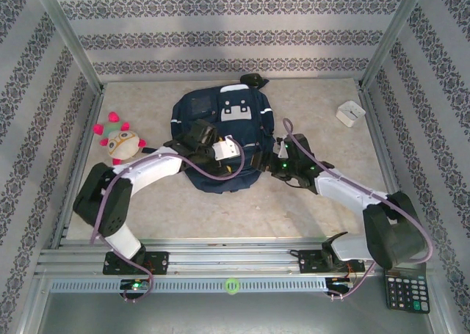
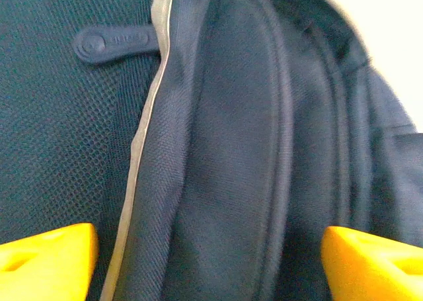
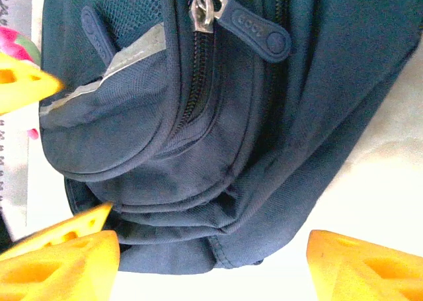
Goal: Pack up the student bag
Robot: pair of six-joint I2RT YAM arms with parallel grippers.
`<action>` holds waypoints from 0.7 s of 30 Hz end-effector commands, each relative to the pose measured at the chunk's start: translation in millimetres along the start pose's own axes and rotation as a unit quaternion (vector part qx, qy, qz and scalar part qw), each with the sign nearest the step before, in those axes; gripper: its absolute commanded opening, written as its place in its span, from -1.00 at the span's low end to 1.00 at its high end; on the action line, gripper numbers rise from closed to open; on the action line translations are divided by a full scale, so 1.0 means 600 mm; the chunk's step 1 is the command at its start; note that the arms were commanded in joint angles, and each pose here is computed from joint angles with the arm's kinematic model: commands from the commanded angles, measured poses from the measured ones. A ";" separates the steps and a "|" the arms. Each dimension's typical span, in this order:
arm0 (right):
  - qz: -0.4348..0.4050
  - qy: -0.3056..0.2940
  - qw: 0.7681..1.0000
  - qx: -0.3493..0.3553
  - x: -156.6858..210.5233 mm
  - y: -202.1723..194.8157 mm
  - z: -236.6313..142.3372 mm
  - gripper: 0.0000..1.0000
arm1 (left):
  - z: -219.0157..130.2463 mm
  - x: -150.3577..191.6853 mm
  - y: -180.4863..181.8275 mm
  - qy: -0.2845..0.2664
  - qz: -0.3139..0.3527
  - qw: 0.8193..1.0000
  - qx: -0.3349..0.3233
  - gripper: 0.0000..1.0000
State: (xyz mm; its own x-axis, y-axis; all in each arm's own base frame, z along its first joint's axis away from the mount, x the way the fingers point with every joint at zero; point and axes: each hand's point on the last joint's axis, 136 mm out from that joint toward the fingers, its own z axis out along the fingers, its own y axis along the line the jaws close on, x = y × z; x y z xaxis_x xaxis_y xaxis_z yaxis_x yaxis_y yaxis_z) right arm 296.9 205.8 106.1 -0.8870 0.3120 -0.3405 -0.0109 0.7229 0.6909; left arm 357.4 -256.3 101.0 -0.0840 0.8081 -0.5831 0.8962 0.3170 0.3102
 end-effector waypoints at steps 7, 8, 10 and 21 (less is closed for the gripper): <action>0.028 -0.037 0.999 -0.018 0.007 0.010 -0.039 0.49 | -0.114 -0.124 0.079 -0.064 -0.037 0.995 -0.061 -0.92; 0.028 -0.043 0.998 -0.022 0.004 0.015 -0.045 0.49 | -0.145 -0.146 0.093 -0.075 -0.050 0.994 -0.059 -0.99; 0.024 -0.057 0.998 -0.033 -0.005 0.029 -0.058 0.50 | -0.198 -0.179 0.124 -0.088 -0.075 0.991 -0.060 -1.00; -0.017 -0.127 0.988 -0.084 -0.055 0.100 -0.122 0.53 | -0.353 -0.288 0.265 -0.159 -0.086 0.974 -0.136 -1.00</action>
State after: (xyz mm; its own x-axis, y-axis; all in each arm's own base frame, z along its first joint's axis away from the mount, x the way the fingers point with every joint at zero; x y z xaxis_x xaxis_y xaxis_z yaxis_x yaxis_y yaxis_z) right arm 290.7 200.0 217.7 -0.7406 0.4452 -0.5033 -0.1749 0.5954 0.7841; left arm 414.7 -232.0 357.6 -0.1626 0.6285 -0.7606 0.7526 0.5776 0.3163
